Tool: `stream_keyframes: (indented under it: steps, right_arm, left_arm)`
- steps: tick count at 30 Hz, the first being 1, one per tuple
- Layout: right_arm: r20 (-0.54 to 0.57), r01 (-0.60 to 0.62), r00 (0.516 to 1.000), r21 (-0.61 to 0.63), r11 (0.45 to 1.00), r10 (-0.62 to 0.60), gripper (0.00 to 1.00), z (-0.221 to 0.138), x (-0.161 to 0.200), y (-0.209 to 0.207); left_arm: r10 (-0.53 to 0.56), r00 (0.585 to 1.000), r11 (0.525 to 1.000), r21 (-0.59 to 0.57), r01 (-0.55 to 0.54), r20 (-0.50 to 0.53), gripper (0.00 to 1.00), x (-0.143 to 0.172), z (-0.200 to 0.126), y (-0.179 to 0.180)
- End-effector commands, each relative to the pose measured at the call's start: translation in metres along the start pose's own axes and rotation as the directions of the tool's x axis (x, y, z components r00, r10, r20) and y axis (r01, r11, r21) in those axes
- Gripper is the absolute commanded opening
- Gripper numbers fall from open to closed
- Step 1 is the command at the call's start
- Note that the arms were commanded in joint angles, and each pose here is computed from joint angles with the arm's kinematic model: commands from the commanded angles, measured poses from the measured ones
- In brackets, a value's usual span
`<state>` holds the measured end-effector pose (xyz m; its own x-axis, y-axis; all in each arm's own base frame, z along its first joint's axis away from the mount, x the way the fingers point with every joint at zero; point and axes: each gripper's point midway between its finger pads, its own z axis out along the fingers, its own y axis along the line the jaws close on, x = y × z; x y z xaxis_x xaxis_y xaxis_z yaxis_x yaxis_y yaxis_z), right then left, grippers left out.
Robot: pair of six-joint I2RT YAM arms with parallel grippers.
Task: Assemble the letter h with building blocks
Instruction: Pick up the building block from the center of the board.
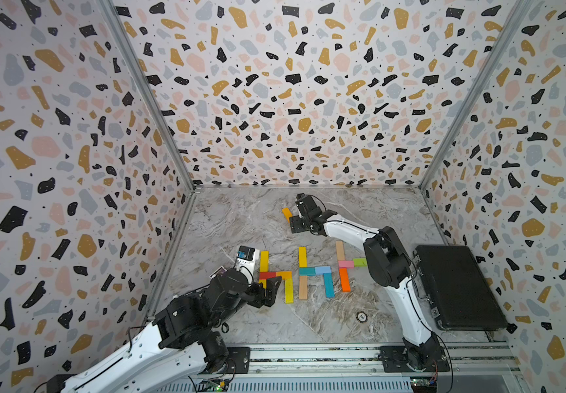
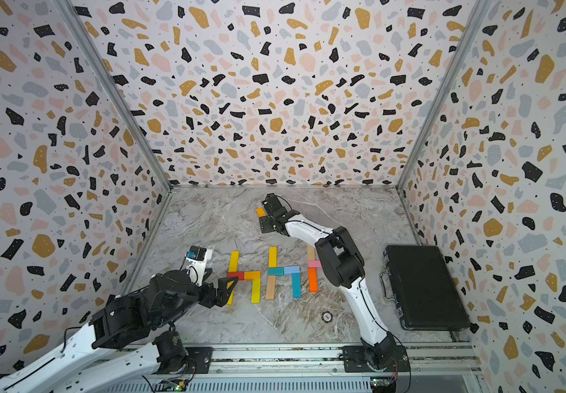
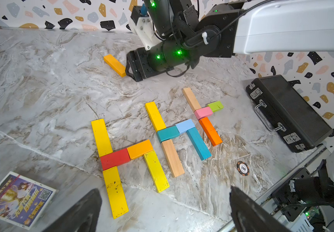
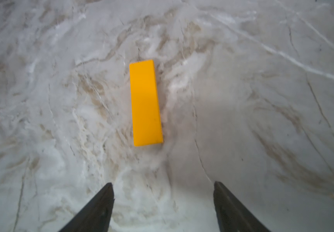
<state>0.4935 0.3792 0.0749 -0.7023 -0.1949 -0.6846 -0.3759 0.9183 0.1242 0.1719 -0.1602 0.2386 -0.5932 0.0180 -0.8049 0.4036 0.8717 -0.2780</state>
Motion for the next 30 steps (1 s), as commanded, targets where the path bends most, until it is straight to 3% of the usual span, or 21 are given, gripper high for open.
stream_keyframes:
  steps: [1,13,22,25,30]
  right_arm:
    - [-0.001,0.032,0.999,0.002,0.999,-0.032,0.79,0.006,-0.014,0.007]
    - [-0.098,0.056,0.994,0.081,0.995,-0.048,0.73,0.053,-0.005,0.001]
    - [-0.166,0.052,0.985,0.070,0.996,-0.040,0.42,0.054,0.012,-0.002]
    - [-0.132,0.069,0.989,0.037,0.997,-0.064,0.34,0.048,0.006,0.003]
    - [0.058,0.089,0.994,-0.015,0.996,-0.088,0.28,0.013,-0.038,0.013]
  left_arm:
    - [0.002,1.000,1.000,-0.021,-0.002,0.013,0.99,-0.001,-0.001,0.005]
    - [0.000,1.000,1.000,0.000,0.000,-0.005,0.99,-0.003,0.001,-0.002]
    - [0.001,1.000,1.000,-0.001,-0.001,-0.004,0.99,-0.004,0.002,-0.002]
    - [-0.003,1.000,1.000,-0.003,0.003,-0.011,0.99,-0.001,0.003,-0.002]
    - [-0.008,1.000,1.000,-0.007,0.008,-0.016,0.99,0.002,0.005,0.000]
